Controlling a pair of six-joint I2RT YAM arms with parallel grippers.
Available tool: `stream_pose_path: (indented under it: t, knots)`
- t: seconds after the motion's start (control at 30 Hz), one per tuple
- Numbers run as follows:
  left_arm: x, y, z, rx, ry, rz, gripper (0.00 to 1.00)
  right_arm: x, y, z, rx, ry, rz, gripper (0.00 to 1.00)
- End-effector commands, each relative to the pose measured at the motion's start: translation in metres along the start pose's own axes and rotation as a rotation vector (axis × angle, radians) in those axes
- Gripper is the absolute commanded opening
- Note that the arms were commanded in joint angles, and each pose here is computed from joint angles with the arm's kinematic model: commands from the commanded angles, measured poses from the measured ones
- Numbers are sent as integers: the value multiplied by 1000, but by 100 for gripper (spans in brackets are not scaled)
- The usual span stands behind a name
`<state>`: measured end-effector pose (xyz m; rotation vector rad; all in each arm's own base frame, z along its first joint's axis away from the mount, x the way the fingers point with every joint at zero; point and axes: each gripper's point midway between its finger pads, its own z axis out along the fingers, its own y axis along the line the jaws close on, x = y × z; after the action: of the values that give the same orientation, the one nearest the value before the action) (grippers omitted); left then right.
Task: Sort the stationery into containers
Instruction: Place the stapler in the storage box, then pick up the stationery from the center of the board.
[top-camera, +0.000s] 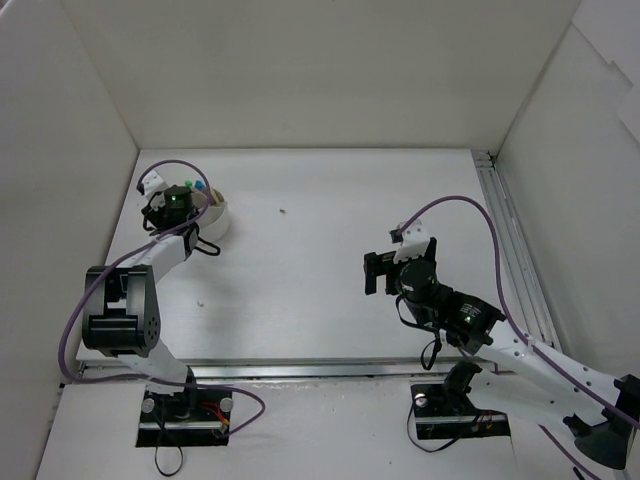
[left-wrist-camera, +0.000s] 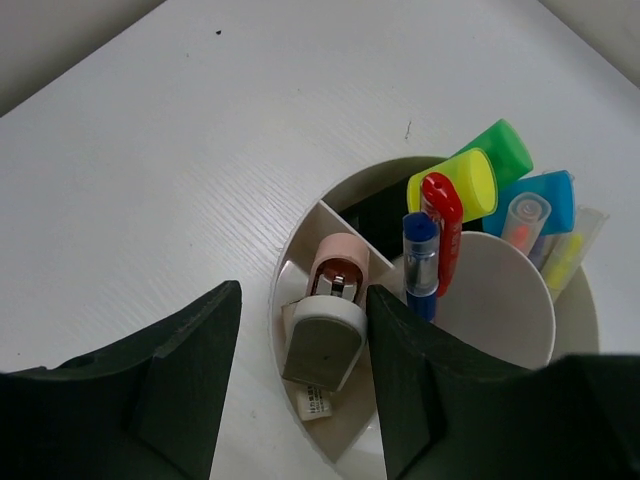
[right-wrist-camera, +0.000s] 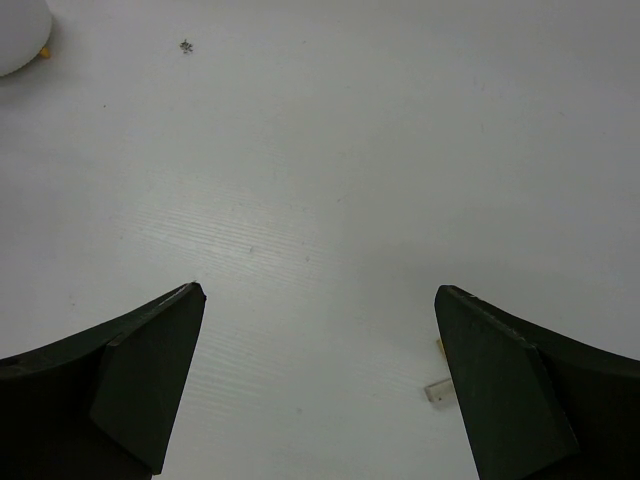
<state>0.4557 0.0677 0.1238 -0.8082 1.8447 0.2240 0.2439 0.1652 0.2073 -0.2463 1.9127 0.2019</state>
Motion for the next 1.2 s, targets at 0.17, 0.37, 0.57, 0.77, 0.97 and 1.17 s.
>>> stream_pose_path:
  t: [0.17, 0.37, 0.57, 0.77, 0.97, 1.17]
  knots:
    - [-57, -28, -38, 158, -90, -83, 62, -14, 1, 0, 3, -46, 48, 98]
    - [-76, -29, -58, 199, -118, -67, 72, -14, 2, 1, -1, -43, 52, 98]
    - [-82, -29, -79, 252, -114, -70, 82, -9, -5, 4, 58, -33, 87, 98]
    - [-83, -41, -123, 421, -44, -13, 99, 14, -32, 13, 205, 50, 230, 98]
    - [-72, -48, -185, 626, -44, 34, 99, 76, -74, 21, 392, 297, 407, 98]
    - [-52, -60, -228, 817, -15, 84, 99, 129, -93, 28, 454, 502, 549, 98]
